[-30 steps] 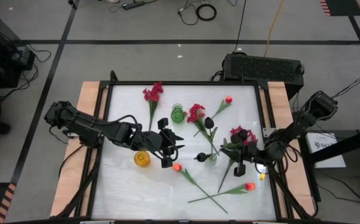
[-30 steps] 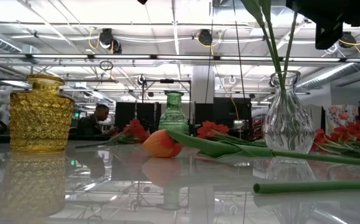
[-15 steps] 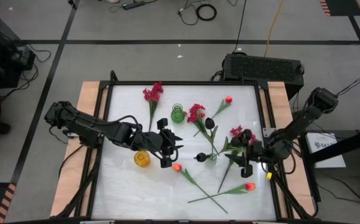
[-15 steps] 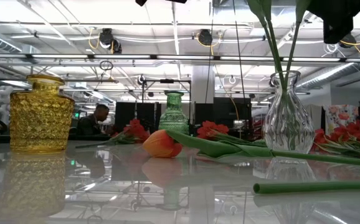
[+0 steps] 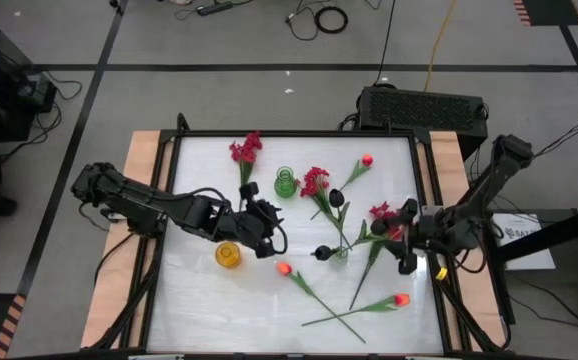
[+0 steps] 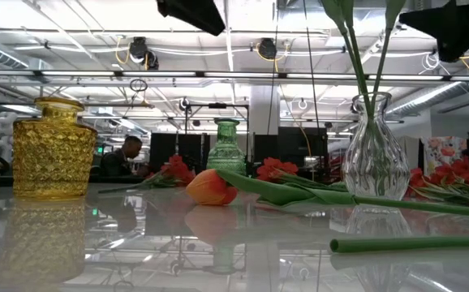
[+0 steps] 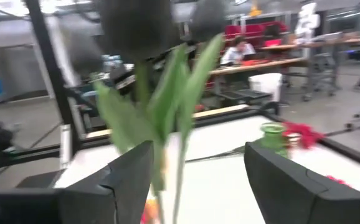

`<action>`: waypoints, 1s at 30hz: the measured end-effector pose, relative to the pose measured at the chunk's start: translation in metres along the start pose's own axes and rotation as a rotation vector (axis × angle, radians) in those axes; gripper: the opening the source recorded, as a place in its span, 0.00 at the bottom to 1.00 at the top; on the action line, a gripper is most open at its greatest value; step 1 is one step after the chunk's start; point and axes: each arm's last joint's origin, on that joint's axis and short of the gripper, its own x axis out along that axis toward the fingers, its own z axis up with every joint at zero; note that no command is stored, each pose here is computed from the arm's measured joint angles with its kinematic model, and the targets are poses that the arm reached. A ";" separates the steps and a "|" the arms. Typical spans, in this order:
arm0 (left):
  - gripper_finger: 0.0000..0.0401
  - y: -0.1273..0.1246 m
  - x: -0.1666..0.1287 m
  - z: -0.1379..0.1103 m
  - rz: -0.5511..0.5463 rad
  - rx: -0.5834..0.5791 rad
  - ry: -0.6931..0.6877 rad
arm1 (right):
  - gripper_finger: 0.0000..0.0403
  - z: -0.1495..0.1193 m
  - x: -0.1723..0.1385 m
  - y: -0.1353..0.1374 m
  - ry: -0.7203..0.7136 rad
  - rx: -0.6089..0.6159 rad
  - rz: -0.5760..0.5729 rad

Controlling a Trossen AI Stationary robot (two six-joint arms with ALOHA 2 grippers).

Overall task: Sort flowers into vase by color
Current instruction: Put the top orange flower into the green vase

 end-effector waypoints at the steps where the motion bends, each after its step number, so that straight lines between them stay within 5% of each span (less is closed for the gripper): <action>1: 0.30 0.000 0.000 0.000 0.006 0.002 0.001 | 0.60 0.001 -0.001 -0.002 -0.006 -0.004 -0.021; 16: 0.30 0.029 0.023 -0.028 0.133 -0.042 0.083 | 0.60 0.015 -0.004 -0.028 0.004 -0.244 -0.530; 23: 0.30 0.031 0.027 -0.024 0.057 -0.091 0.048 | 0.60 0.027 0.001 -0.050 0.020 -0.337 -0.698; 30: 0.30 0.032 0.028 -0.022 0.063 -0.087 0.031 | 0.57 0.031 0.007 -0.071 -0.031 -0.320 -0.746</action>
